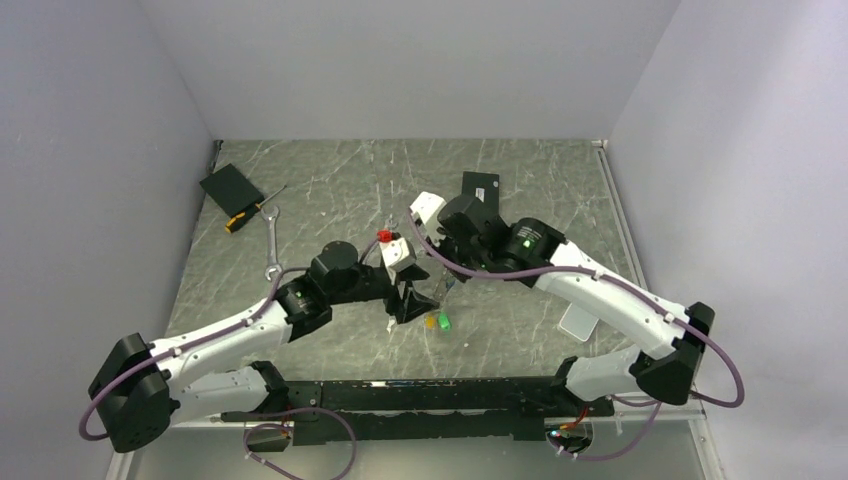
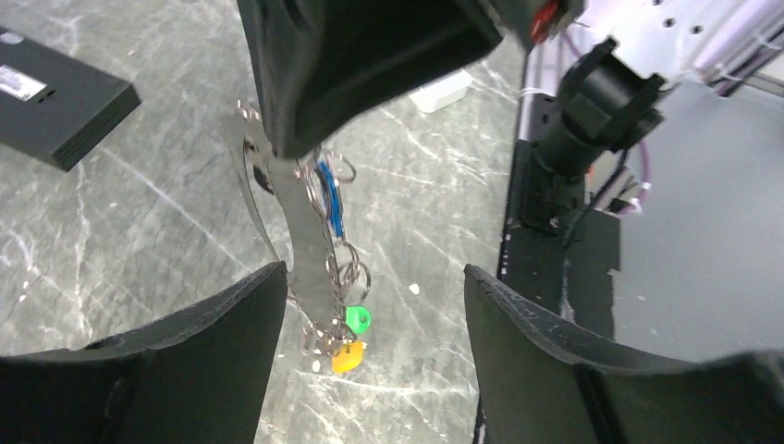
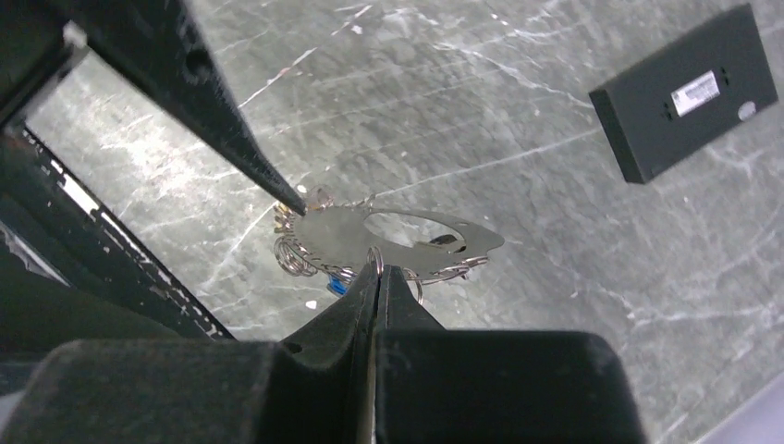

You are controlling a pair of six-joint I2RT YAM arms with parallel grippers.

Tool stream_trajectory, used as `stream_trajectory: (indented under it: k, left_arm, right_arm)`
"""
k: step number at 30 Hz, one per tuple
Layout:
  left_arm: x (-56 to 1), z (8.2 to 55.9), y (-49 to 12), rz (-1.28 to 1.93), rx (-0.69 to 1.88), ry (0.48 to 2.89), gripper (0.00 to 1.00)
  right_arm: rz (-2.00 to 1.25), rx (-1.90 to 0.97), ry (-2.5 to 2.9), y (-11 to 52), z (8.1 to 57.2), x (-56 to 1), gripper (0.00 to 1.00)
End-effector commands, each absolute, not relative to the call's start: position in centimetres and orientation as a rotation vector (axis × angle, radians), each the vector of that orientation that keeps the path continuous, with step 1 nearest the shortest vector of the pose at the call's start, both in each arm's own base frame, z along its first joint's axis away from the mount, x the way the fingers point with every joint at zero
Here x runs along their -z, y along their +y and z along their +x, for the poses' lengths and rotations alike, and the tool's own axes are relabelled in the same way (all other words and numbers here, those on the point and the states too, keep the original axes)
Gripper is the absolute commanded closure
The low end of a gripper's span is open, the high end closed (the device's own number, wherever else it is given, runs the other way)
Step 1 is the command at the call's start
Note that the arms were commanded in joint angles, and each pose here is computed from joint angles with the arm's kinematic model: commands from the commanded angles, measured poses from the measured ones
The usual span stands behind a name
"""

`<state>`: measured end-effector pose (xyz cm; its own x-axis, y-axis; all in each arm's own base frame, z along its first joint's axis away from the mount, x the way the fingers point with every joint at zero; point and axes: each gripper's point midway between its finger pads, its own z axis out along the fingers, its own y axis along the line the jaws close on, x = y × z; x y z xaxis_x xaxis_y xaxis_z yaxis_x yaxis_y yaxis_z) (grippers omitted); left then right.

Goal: Put the keys on the keyring

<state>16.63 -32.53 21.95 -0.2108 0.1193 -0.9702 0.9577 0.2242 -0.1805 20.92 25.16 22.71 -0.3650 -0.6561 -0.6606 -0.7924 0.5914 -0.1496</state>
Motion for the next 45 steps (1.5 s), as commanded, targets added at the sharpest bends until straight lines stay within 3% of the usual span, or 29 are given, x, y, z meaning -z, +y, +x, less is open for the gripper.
stream_trajectory:
  k: [1, 10, 14, 16, 20, 35, 45]
  left_arm:
    - [-22.2, 20.1, -32.5, 0.909, 0.916, 1.498, 0.25]
    - [-21.4, 21.9, -34.8, 0.907, 0.785, 1.406, 0.28]
    - [-21.8, 21.3, -36.7, 0.944, 0.754, 1.393, 0.42]
    - [-22.6, 20.0, -37.9, 0.987, 0.779, 1.334, 0.45]
    - [-23.0, 19.9, -38.9, 0.943, 0.701, 1.309, 0.42]
    - [-26.4, 21.3, -36.8, 0.914, 0.495, 1.317, 0.09]
    - [-26.5, 23.0, -36.7, 0.915, 0.463, 1.228, 0.19]
  right_arm:
    - [-0.952, -0.147, 2.249, 23.2, 22.1, -24.8, 1.0]
    - [-0.825, -0.296, 2.411, 23.4, 22.5, -24.9, 1.0]
    - [-0.752, -0.278, 2.444, 22.7, 23.0, -25.0, 1.0]
    - [-0.662, -0.241, 2.476, 21.9, 23.7, -24.8, 1.0]
    - [-0.537, -0.252, 2.518, 21.4, 24.4, -24.8, 1.0]
    - [-0.471, -0.409, 2.528, 22.8, 23.8, -25.1, 1.0]
    - [-0.503, -0.518, 2.475, 23.5, 22.9, -26.7, 1.0]
